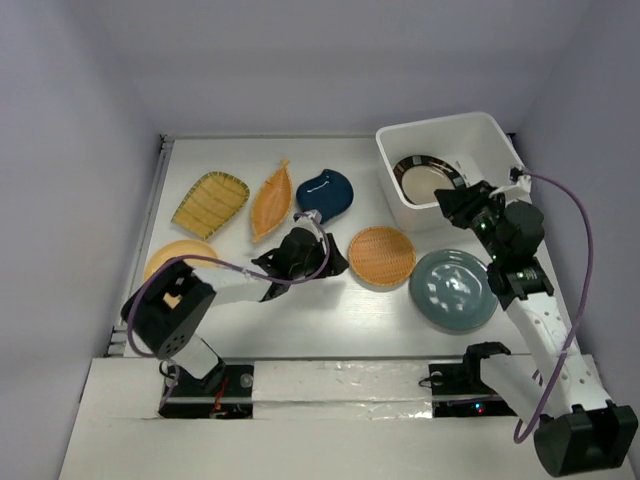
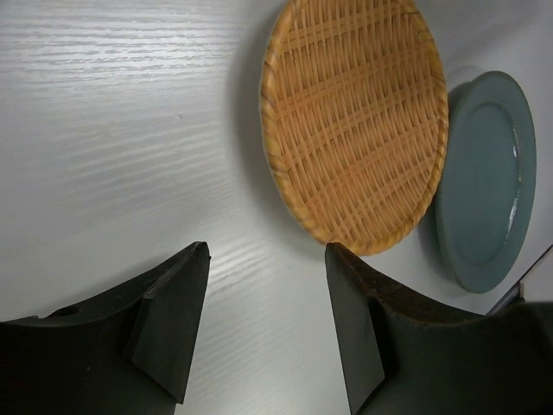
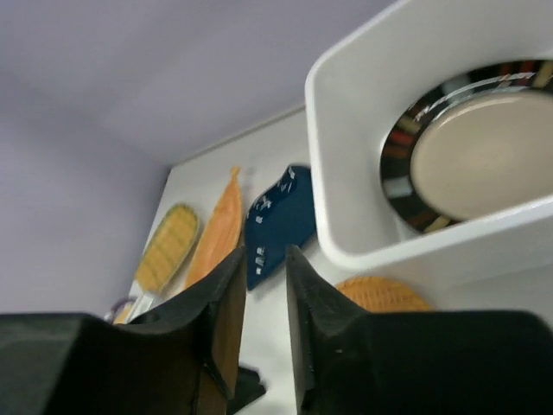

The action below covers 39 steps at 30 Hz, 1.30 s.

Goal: Place the plates into the plastic bin on the countertop

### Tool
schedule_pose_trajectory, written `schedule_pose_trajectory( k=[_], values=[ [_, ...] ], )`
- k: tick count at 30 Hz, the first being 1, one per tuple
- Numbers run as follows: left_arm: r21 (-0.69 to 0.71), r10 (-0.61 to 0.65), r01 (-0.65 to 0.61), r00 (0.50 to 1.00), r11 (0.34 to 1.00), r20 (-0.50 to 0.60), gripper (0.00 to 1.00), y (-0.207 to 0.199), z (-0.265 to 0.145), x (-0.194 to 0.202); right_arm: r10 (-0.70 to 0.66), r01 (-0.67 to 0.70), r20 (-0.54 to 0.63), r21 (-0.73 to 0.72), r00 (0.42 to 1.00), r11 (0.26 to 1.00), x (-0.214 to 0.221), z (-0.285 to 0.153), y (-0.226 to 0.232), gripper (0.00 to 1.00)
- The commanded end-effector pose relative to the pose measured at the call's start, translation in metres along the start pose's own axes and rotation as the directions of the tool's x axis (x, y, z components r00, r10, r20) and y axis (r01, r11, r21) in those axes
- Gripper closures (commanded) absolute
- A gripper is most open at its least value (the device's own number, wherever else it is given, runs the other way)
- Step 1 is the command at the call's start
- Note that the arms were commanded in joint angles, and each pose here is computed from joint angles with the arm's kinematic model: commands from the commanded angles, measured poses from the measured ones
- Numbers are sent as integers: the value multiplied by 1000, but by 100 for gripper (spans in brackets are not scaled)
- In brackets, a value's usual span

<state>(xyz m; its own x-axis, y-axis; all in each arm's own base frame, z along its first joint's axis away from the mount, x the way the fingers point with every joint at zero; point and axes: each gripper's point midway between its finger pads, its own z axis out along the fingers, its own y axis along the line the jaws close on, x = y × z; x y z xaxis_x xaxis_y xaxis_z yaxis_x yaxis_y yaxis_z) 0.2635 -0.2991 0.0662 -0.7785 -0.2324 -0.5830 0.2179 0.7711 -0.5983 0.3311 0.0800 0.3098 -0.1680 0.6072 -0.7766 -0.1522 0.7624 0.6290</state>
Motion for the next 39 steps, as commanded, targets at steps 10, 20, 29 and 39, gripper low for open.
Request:
schedule_pose_trajectory(
  k=[10, 20, 29, 39],
  values=[
    [136, -115, 107, 992, 985, 54, 58, -45, 71, -14, 43, -54, -55, -212, 998, 976, 41, -34, 29, 64],
    [114, -160, 137, 963, 984, 219, 100, -32, 26, -39, 24, -59, -142, -247, 990, 967, 67, -45, 26, 59],
    [247, -184, 95, 913, 964, 364, 100, -57, -77, -79, -40, -80, -364, -308, 931, 948, 139, -48, 33, 19],
    [464, -247, 63, 904, 884, 348, 100, -82, -143, -84, -69, -121, -471, -362, 880, 924, 191, -40, 65, 13]
  ],
)
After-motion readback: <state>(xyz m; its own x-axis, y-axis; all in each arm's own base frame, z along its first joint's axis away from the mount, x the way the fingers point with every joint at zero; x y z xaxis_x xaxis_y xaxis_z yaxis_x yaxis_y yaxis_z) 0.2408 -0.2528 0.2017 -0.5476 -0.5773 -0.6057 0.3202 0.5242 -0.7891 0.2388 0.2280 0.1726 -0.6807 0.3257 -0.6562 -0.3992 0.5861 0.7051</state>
